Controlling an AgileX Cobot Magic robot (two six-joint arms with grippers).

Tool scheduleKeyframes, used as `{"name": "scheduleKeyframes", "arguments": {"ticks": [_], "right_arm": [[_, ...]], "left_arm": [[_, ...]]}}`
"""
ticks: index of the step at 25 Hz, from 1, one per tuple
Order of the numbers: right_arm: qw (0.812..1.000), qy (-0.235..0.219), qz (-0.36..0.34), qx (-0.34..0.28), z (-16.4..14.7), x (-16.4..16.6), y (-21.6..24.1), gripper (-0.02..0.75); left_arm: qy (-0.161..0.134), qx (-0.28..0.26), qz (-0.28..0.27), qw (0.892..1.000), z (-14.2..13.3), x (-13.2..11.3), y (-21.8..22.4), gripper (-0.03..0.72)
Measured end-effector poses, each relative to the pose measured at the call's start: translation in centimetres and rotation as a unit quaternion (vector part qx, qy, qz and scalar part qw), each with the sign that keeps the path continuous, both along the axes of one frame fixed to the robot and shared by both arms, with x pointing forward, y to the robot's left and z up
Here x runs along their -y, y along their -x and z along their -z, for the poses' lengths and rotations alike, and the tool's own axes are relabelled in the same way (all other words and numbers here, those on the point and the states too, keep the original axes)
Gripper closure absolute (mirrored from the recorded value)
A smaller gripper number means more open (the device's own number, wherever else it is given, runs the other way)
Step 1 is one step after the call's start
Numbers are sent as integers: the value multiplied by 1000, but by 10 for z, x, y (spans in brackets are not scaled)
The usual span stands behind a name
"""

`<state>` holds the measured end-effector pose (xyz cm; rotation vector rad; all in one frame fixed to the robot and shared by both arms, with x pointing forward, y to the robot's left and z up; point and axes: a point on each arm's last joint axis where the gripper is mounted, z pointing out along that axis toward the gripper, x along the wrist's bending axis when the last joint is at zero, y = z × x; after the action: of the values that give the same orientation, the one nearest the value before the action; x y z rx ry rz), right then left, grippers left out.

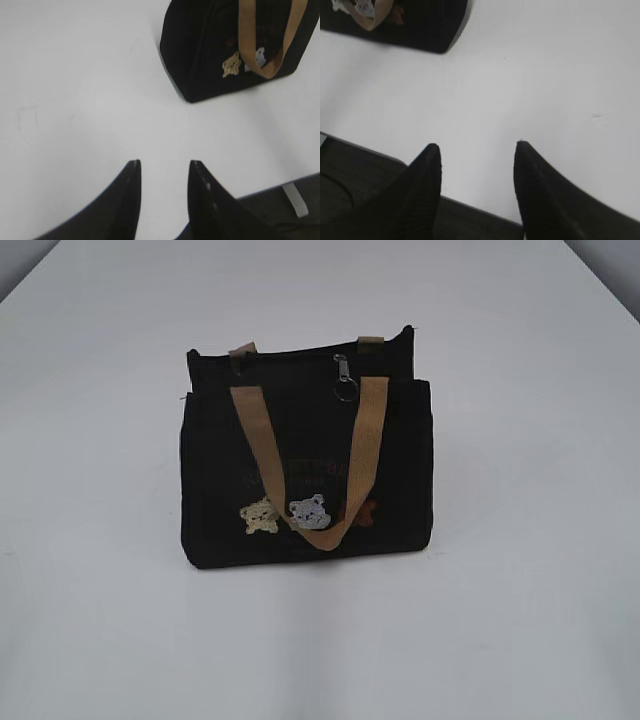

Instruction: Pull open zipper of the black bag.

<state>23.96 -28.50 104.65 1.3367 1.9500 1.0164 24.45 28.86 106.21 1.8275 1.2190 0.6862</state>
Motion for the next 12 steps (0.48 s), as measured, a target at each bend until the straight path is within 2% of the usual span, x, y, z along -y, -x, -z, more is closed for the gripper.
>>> {"name": "scheduleKeyframes", "arguments": {"ticks": [3,12], "right_arm": [[999,-6,2,34,0,2,9,365],[999,-10,5,39,0,2,10,371]], "left_arm": [[12,51,-1,999,1,-4,17,444],[10,43,-3,999,1,-4,14,445]]}}
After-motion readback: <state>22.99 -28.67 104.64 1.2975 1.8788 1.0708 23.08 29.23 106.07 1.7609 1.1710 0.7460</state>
